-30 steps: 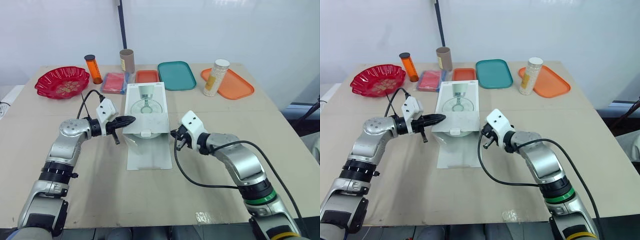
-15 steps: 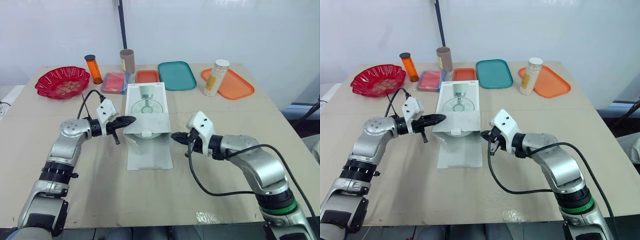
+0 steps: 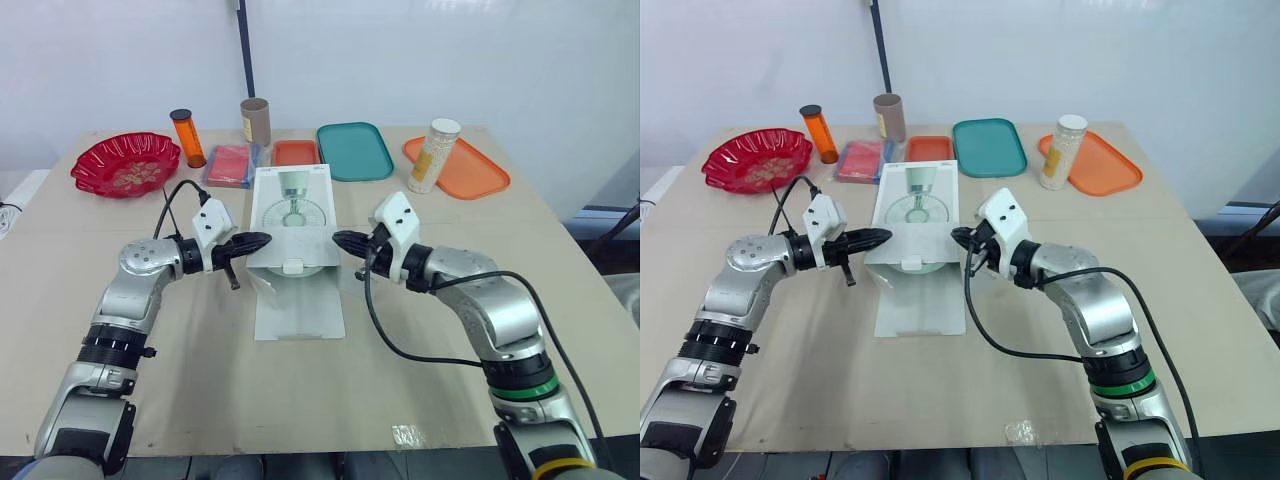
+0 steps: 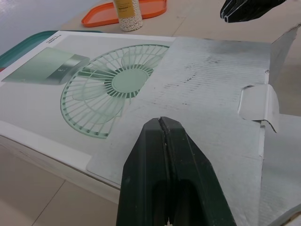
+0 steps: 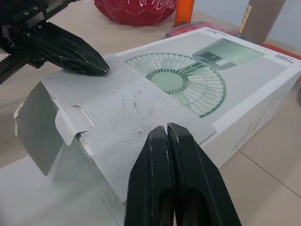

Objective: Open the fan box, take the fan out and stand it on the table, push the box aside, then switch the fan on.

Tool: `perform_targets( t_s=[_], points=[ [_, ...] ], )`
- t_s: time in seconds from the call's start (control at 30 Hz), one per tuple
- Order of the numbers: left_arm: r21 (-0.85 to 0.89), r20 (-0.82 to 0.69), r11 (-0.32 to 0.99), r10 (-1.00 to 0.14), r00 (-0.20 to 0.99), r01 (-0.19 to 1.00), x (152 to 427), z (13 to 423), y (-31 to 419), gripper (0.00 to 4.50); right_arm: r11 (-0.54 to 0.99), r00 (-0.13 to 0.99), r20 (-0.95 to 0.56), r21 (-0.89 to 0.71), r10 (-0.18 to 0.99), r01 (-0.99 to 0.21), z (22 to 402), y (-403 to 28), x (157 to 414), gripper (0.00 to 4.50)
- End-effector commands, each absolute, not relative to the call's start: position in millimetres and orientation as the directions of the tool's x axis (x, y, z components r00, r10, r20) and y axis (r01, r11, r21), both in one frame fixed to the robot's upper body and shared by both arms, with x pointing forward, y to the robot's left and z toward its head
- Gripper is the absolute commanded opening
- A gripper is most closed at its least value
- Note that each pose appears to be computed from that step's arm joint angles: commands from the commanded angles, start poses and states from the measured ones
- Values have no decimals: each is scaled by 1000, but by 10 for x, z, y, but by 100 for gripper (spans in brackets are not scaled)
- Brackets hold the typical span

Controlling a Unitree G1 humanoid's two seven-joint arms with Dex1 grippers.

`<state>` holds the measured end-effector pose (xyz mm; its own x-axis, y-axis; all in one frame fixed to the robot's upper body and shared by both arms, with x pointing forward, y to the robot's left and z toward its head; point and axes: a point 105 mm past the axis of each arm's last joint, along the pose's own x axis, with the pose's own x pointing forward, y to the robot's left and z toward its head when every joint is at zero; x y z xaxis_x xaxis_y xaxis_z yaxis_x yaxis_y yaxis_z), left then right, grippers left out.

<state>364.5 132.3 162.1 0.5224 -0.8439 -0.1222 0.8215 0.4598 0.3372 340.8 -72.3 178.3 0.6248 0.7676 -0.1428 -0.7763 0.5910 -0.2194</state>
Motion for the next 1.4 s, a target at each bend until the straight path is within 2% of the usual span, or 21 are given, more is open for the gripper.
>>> perform_targets(
  t_s=[0.03,0.23,0.37,0.63,0.97,1.4],
  points=[
    [351,-137,465,-834,535,813,3618,1643,1382,0,566,610,-124,-263,783,-781,1831,-643,3420,4],
    [375,-82,440,-861,502,816,3529,1906,1295,0,589,645,-204,-276,736,-759,1597,-724,3528,4],
    [398,-93,364,-897,431,842,3380,2011,1192,0,588,651,-220,-292,726,-755,1525,-750,3533,4],
    [432,-288,149,-912,292,890,3110,1800,1153,0,600,658,-201,-285,725,-748,1539,-733,3544,4],
    [481,-386,61,-881,274,875,3094,1692,1158,0,596,653,-187,-282,734,-751,1541,-672,3539,4],
    [492,-555,-32,-782,285,870,3078,1699,1542,0,586,643,-186,-283,743,-759,1506,-621,3540,4]
  ],
)
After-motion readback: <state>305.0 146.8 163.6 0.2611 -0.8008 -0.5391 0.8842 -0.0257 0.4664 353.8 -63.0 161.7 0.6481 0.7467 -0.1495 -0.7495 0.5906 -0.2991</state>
